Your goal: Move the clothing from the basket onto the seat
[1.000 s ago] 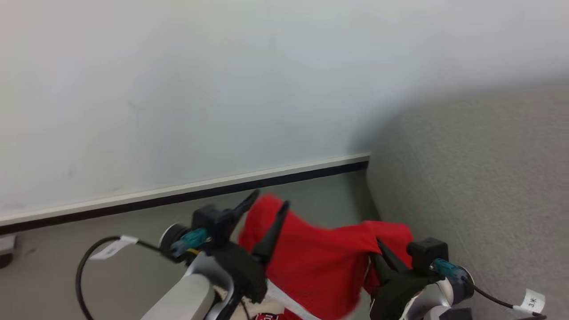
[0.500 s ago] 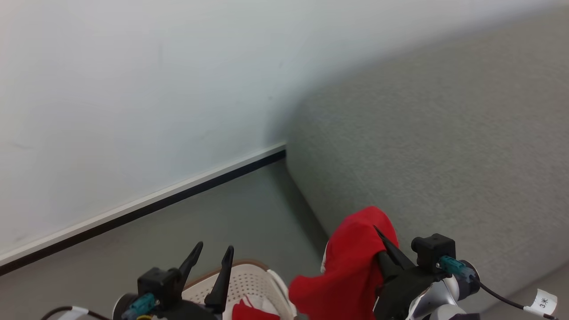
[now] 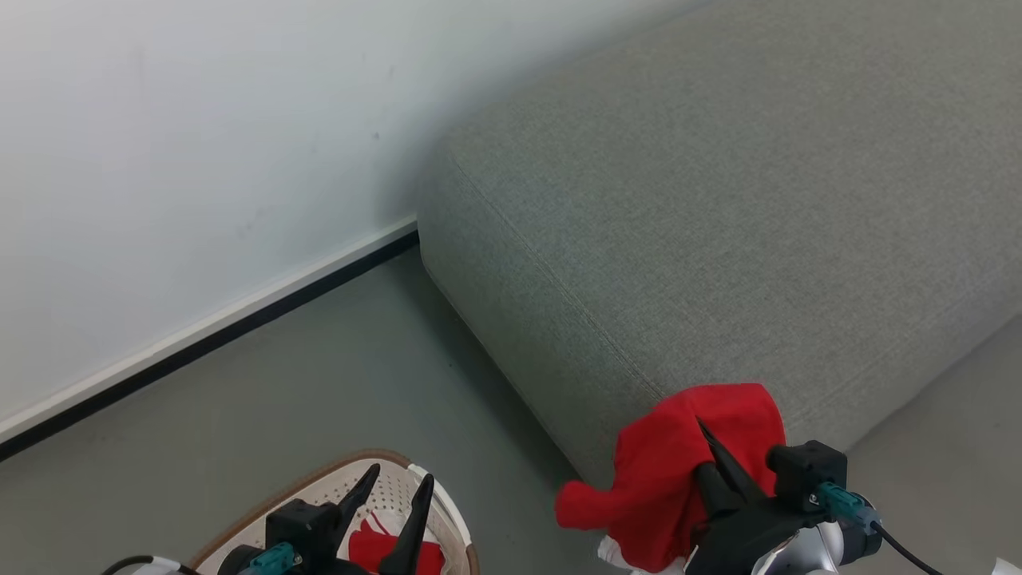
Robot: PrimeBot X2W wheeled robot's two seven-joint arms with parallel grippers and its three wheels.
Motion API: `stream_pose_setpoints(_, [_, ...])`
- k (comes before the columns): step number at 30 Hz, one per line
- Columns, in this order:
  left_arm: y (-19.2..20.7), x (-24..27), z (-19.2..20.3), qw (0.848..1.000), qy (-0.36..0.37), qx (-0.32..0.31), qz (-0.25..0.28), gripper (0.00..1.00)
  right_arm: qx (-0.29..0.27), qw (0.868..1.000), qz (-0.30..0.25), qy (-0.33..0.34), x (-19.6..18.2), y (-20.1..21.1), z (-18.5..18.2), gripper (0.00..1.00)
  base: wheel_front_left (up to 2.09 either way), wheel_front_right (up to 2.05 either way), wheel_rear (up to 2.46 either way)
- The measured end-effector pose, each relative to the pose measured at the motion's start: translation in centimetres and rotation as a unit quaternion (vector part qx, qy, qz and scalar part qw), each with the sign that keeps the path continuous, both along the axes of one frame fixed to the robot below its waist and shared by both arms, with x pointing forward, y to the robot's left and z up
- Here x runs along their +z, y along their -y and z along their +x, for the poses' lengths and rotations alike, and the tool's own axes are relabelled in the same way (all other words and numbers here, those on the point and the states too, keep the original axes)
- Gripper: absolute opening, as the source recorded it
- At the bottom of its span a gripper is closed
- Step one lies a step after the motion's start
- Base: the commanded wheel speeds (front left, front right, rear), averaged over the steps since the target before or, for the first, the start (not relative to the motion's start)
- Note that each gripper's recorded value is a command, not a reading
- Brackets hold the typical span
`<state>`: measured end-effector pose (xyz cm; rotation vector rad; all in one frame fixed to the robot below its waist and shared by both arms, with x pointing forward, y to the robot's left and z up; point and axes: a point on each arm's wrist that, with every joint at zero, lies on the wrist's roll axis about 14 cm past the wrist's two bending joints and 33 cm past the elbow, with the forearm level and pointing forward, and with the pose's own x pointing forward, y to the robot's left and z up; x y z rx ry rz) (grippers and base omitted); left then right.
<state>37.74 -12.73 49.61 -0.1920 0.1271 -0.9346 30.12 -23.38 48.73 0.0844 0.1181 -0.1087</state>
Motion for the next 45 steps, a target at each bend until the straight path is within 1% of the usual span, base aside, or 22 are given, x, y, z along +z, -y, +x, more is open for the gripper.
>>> stream_pose_setpoints(8, [0.3, -1.1, 0.2, 1.0, -0.014, -0.008, 0.002, 1.0, -0.003, 1.0, 0.002, -0.01, -0.3, 0.0, 0.5, 0.0, 0.0, 0.0, 0.0])
stream_pose_setpoints(11, [0.4, -1.3, 0.3, 1.0, -0.021, -0.007, -0.002, 1.0, 0.011, 1.0, 0.01, -0.003, 0.5, -0.2, 1.7, 0.0, 0.0, 0.0, 0.0])
stream_pose_setpoints(13, [0.5, -1.4, 0.4, 1.0, -0.026, -0.004, -0.006, 1.0, 0.015, 1.0, 0.018, 0.008, 1.6, 0.4, 2.8, 0.0, 0.0, 0.0, 0.0])
stream_pose_setpoints(15, [0.8, -1.4, 0.3, 0.999, -0.031, -0.008, -0.015, 1.0, 0.003, 0.998, 0.049, 0.035, 3.3, 1.8, 3.9, 0.0, 0.0, 0.0, 0.0])
stream_pose_setpoints(16, [1.0, -1.5, 0.1, 0.999, -0.036, -0.013, -0.016, 1.0, -0.004, 0.997, 0.053, 0.049, 4.4, 2.9, 4.5, 0.0, 0.0, 0.0, 0.0])
stream_pose_setpoints(19, [1.4, -1.8, -0.4, 0.998, -0.043, -0.031, -0.018, 1.0, -0.029, 0.995, 0.044, 0.08, 7.3, 7.0, 6.0, 0.0, 0.0, 0.0, 0.0])
stream_pose_setpoints(21, [1.5, -1.8, 0.1, 0.998, -0.042, -0.034, -0.021, 1.0, -0.029, 0.995, 0.034, 0.086, 8.5, 8.5, 7.3, 0.0, 0.0, 0.0, 0.0])
stream_pose_setpoints(23, [1.4, -2.0, 0.7, 0.998, -0.043, -0.035, -0.021, 1.0, -0.029, 0.995, 0.009, 0.09, 10.0, 10.2, 8.9, 0.0, 0.0, 0.0, 0.0])
stream_pose_setpoints(26, [1.5, -2.1, 1.6, 0.998, -0.036, -0.04, -0.026, 1.0, -0.047, 0.993, -0.012, 0.107, 12.6, 13.4, 11.3, 0.0, 0.0, 0.0, 0.0])
stream_pose_setpoints(30, [1.9, -2.3, 2.1, 0.997, -0.032, -0.057, -0.039, 1.0, -0.081, 0.988, -0.009, 0.131, 15.1, 17.2, 14.2, 0.0, 0.0, 0.0, 0.0])
stream_pose_setpoints(32, [1.8, -2.5, 2.2, 0.997, -0.034, -0.059, -0.042, 1.0, -0.088, 0.987, -0.013, 0.132, 15.4, 18.0, 14.9, 0.0, 0.0, 0.0, 0.0])
stream_pose_setpoints(37, [1.3, -3.2, 3.6, 0.995, -0.031, -0.071, -0.059, 1.0, -0.127, 0.98, -0.05, 0.146, 16.8, 21.7, 17.9, 0.0, 0.0, 0.0, 0.0])
stream_pose_setpoints(39, [1.2, -3.7, 4.1, 0.995, -0.034, -0.07, -0.068, 1.0, -0.142, 0.977, -0.072, 0.139, 16.4, 22.9, 19.0, 0.0, 0.0, 0.0, 0.0])
stream_pose_setpoints(41, [1.0, -4.6, 4.2, 0.994, -0.043, -0.072, -0.074, 1.0, -0.164, 0.974, -0.073, 0.139, 15.6, 24.3, 20.0, 0.0, 0.0, 0.0, 0.0])
stream_pose_setpoints(43, [0.9, -5.9, 4.2, 0.993, -0.054, -0.075, -0.071, 1.0, -0.193, 0.967, -0.082, 0.147, 15.2, 26.1, 20.5, 0.0, 0.0, 0.0, 0.0])
stream_pose_setpoints(45, [0.8, -6.8, 4.3, 0.992, -0.064, -0.078, -0.074, 1.0, -0.219, 0.961, -0.1, 0.139, 14.2, 27.7, 20.8, 0.0, 0.0, 0.0, 0.0])
